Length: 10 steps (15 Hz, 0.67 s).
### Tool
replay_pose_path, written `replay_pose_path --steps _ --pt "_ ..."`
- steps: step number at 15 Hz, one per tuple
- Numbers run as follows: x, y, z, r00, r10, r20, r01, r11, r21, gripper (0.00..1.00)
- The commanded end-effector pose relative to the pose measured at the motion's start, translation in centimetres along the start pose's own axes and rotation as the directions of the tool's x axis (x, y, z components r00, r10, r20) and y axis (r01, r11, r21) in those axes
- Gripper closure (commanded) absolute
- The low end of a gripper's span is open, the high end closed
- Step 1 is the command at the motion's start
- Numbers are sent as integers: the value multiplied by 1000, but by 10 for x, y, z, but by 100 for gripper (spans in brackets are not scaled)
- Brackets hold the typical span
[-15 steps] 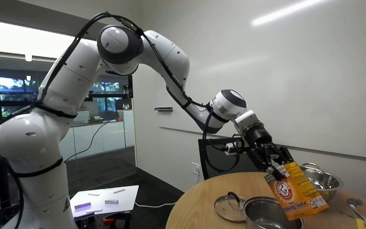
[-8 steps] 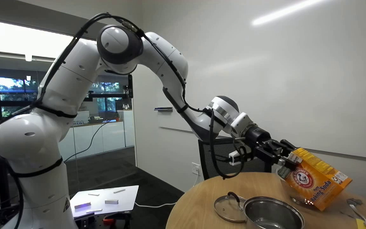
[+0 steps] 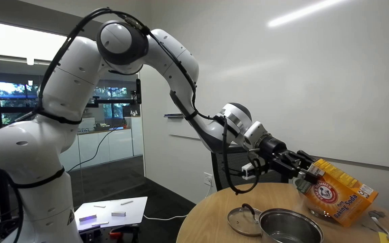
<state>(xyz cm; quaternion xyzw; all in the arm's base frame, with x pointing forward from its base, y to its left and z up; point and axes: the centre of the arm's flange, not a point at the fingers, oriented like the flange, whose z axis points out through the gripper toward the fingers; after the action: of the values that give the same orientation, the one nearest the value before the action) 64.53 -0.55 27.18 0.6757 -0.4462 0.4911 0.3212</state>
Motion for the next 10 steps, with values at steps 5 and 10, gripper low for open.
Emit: replay_pose_path --steps 5,10 --pt "26 13 1 1000 -17 0 17 997 77 73" --pt "44 10 11 985 10 171 -18 999 44 73"
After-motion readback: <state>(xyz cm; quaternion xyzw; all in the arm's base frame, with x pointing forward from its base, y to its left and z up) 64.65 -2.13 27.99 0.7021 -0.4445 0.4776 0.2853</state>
